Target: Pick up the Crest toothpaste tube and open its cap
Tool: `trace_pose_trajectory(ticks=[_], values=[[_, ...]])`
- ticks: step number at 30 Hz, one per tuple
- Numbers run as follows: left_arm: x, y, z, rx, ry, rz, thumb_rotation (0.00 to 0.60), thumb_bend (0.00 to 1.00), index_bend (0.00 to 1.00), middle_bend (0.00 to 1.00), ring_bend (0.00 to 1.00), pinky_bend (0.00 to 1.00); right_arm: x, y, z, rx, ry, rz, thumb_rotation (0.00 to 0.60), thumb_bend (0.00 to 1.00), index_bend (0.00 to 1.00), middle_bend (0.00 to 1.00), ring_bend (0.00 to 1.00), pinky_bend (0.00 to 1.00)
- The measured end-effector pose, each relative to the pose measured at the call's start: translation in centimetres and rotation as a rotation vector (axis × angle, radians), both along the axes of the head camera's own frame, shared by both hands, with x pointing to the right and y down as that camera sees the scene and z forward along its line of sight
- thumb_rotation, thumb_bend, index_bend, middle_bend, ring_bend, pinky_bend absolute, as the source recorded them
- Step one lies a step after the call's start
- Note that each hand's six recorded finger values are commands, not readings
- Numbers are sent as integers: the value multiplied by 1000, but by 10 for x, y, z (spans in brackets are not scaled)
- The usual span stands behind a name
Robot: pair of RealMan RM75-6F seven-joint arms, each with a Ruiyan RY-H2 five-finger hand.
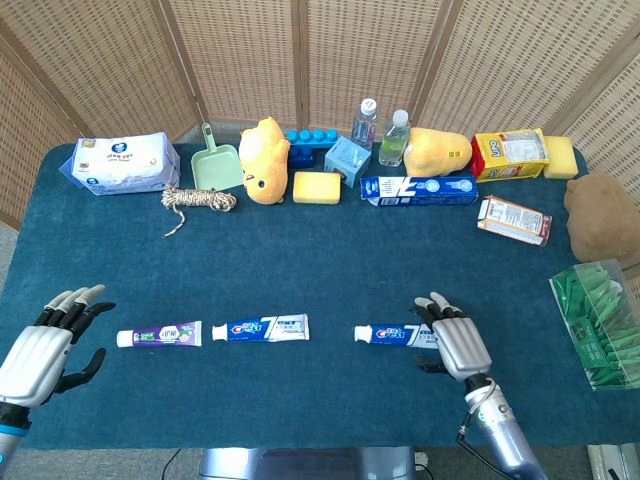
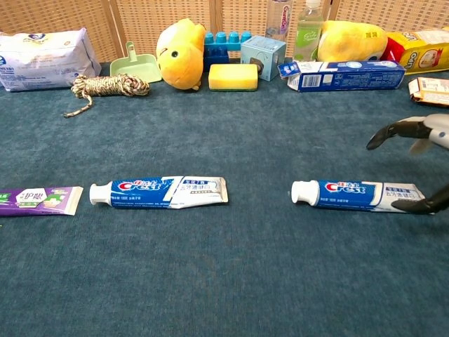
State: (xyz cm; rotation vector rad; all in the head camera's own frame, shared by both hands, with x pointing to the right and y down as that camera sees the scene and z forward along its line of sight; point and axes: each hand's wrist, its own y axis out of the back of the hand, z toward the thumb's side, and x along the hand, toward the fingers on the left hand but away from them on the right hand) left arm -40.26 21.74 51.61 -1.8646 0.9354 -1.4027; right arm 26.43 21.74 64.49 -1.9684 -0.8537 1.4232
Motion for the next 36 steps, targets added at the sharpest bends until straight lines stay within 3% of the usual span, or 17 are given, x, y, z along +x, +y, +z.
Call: trace_pose_trajectory(ticks=[11, 25, 31, 36], values=[[7, -4, 10, -23, 5, 17, 600, 403, 175, 73, 84, 79, -1, -5, 25, -32, 123, -24, 555, 245, 318, 186, 51, 227], [9, -4, 14, -29, 17, 17, 600, 403, 174, 60, 82, 79, -9, -10, 34, -66, 180, -63, 555, 267, 370, 192, 52, 223], [5, -2, 13, -30, 17, 7, 600, 402, 173, 54, 74, 79, -15, -11, 37, -87, 198, -87, 596, 286, 463, 220, 81, 227], [1, 0, 12, -30, 17, -4, 600, 402, 173, 50, 68, 79, -21, -13, 41, -111, 200, -96, 600, 343, 619, 335, 197, 259]])
